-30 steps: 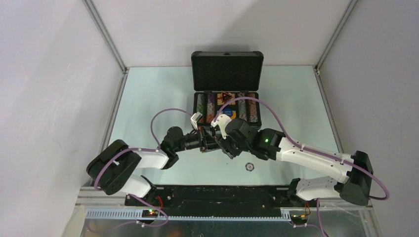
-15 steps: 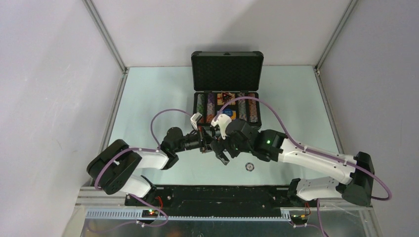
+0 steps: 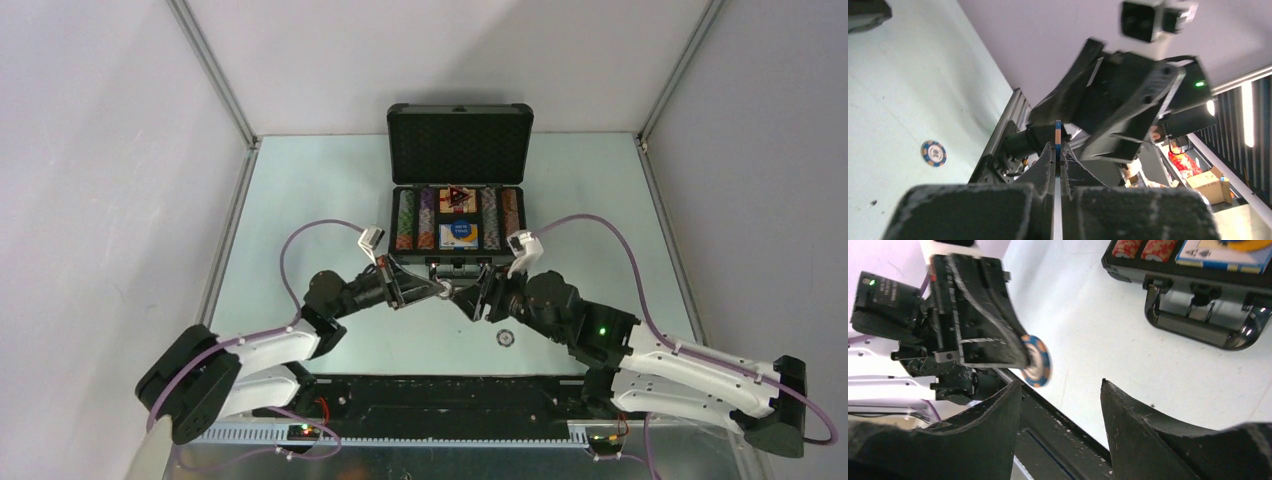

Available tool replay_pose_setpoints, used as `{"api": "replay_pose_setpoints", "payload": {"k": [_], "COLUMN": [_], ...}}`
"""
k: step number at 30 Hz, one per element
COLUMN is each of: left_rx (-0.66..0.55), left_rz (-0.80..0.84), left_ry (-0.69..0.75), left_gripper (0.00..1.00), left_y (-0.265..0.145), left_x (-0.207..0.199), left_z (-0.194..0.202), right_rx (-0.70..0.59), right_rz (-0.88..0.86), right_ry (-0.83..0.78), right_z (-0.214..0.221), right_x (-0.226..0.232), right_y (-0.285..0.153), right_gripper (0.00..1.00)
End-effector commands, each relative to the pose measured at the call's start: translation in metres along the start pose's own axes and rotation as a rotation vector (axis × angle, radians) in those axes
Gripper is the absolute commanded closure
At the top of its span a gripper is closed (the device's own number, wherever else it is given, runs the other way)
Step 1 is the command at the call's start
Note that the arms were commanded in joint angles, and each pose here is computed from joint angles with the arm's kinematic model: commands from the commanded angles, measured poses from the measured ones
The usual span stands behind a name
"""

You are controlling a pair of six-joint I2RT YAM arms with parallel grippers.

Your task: Pack up texas hold em set

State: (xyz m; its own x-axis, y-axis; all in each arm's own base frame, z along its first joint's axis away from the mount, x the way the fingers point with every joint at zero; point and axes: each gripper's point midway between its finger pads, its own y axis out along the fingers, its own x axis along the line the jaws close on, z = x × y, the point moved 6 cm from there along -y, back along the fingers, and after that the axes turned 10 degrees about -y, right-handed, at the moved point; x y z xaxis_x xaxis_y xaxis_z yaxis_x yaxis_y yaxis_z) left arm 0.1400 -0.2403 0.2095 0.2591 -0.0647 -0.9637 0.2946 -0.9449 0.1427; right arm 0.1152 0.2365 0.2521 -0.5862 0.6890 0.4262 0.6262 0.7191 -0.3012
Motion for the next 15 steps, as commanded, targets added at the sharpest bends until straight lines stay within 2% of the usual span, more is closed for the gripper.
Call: {"api": "replay_pose_setpoints", "payload": {"k": [1,8,15], "left_rx": [-0.062,-0.064,-0.062], "left_rz": [0.088,0.114,0.118], "left_ry": [0.052,0.049,0.044], "left_gripper": [1.0,1.0,1.0], "left_y": [-0.004,-0.008,-0.01], "left_x": [-0.023,-0.031,-0.032], "left_z": [-0.004,-0.002,-0.001], "right_rx": [-0.173,-0.194,-0.198], "right_rz": [-0.13,-0.214,-0.24], "right_ry": [0.249,0.258,0.265], "right_z": [-0.023,-0.023,-0.022], "right_x": [0.021,0.03,0.034], "right_y": [0.0,-0.001,0.004], "right_gripper": [0.38,0.41,0.48]}}
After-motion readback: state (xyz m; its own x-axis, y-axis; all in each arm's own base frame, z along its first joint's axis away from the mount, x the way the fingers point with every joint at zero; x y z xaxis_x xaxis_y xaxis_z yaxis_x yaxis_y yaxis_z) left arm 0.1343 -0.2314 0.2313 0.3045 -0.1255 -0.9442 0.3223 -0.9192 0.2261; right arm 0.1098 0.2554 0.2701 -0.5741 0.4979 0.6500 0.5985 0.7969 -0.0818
